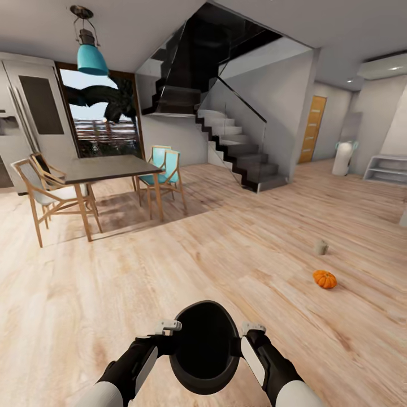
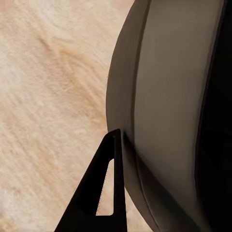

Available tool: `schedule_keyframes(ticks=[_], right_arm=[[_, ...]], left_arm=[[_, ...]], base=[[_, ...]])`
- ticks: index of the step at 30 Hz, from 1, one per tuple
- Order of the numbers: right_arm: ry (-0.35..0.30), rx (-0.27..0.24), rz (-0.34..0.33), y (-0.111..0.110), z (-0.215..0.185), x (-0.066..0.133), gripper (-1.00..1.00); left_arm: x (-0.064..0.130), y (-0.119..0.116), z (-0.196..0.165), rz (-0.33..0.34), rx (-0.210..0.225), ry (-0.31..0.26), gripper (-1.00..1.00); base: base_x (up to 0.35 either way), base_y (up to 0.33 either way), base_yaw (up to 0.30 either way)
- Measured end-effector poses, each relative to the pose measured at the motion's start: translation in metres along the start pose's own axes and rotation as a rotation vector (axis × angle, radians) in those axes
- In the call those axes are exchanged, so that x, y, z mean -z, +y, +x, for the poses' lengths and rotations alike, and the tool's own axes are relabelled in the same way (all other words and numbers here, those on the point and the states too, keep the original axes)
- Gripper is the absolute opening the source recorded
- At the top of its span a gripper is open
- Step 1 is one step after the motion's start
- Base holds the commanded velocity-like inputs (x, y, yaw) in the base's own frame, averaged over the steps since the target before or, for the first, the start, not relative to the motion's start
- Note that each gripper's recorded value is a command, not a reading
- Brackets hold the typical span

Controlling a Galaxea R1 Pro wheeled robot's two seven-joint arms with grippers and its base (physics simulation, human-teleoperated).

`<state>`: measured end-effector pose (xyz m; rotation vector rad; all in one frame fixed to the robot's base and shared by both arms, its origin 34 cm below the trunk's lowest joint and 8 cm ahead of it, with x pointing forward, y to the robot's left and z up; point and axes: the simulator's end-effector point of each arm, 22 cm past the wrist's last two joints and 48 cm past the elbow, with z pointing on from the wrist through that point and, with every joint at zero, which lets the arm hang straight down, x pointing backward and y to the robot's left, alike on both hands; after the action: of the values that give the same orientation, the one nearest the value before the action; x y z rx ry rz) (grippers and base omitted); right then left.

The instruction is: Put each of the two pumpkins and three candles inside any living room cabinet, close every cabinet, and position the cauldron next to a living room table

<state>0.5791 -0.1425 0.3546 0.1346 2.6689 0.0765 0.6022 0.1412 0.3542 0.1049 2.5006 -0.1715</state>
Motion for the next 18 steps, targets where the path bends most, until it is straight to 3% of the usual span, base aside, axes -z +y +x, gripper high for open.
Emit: schedule_keyframes(ticks=[18], right_arm=[[0.0, 0.0, 0.0, 0.0, 0.0, 0.0, -1.0]], left_arm=[[0.0, 0.0, 0.0, 0.0, -0.001, 0.0, -1.0]], base=[[0.0, 0.028, -0.292]])
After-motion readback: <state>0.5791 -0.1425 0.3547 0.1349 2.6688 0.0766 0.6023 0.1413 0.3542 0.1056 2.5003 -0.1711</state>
